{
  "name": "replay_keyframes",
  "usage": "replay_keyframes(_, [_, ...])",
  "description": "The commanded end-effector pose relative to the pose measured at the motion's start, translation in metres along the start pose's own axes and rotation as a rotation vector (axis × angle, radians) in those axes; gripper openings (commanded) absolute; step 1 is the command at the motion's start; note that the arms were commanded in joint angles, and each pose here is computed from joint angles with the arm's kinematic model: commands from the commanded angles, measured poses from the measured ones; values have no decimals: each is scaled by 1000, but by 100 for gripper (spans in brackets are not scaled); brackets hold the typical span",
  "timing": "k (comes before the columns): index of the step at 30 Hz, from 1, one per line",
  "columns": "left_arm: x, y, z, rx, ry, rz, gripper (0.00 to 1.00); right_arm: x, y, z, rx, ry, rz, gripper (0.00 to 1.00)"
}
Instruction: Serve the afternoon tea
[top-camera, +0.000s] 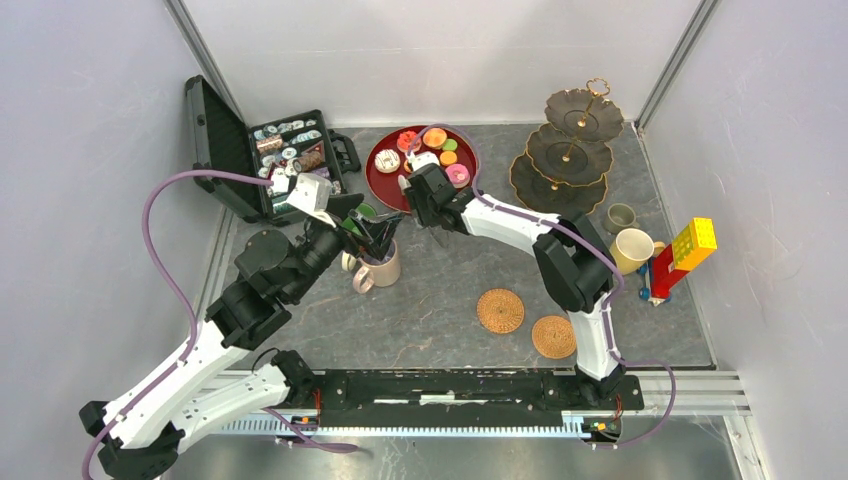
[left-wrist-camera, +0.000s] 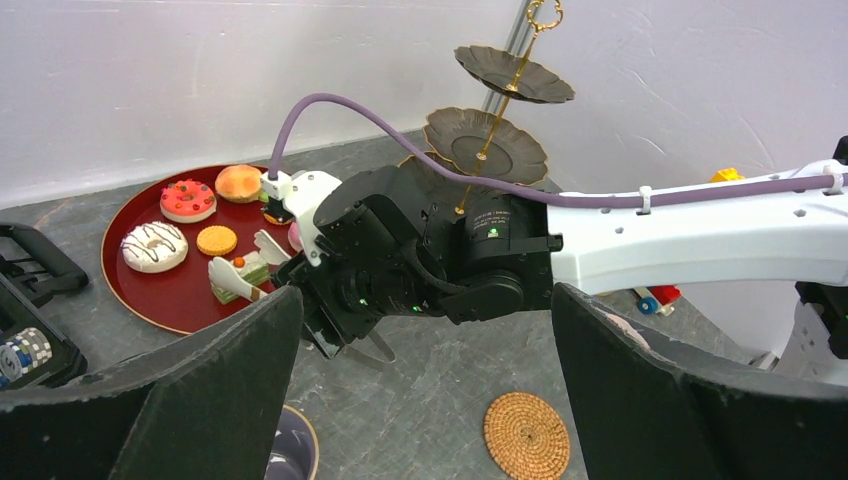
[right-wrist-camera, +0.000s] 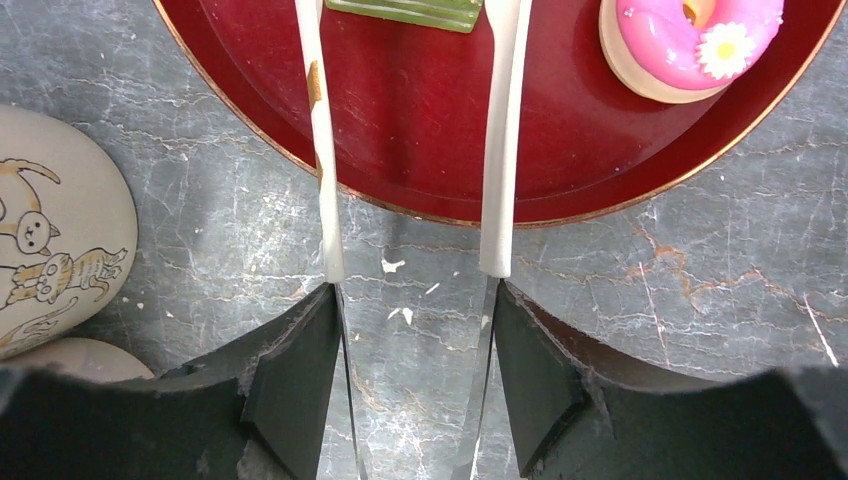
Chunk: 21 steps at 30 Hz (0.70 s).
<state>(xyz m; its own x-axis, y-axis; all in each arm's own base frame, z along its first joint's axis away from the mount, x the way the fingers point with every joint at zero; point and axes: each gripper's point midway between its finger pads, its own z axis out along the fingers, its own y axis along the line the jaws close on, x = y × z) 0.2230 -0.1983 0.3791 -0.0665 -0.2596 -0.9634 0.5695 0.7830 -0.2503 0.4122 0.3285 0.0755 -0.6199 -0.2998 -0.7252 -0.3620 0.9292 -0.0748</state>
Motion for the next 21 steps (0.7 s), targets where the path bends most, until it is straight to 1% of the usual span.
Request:
replay_keyframes(1, [-19, -3, -1, 11, -46, 56, 100, -31, 16, 0, -44, -84, 49, 62])
replay_keyframes(7, [-19, -3, -1, 13, -47, 54, 100, -34, 23, 0, -51, -89, 54, 63])
replay_keyframes(21, [-17, -4, 0, 16, -41, 54, 100, -25, 16, 15, 60, -37, 14, 65])
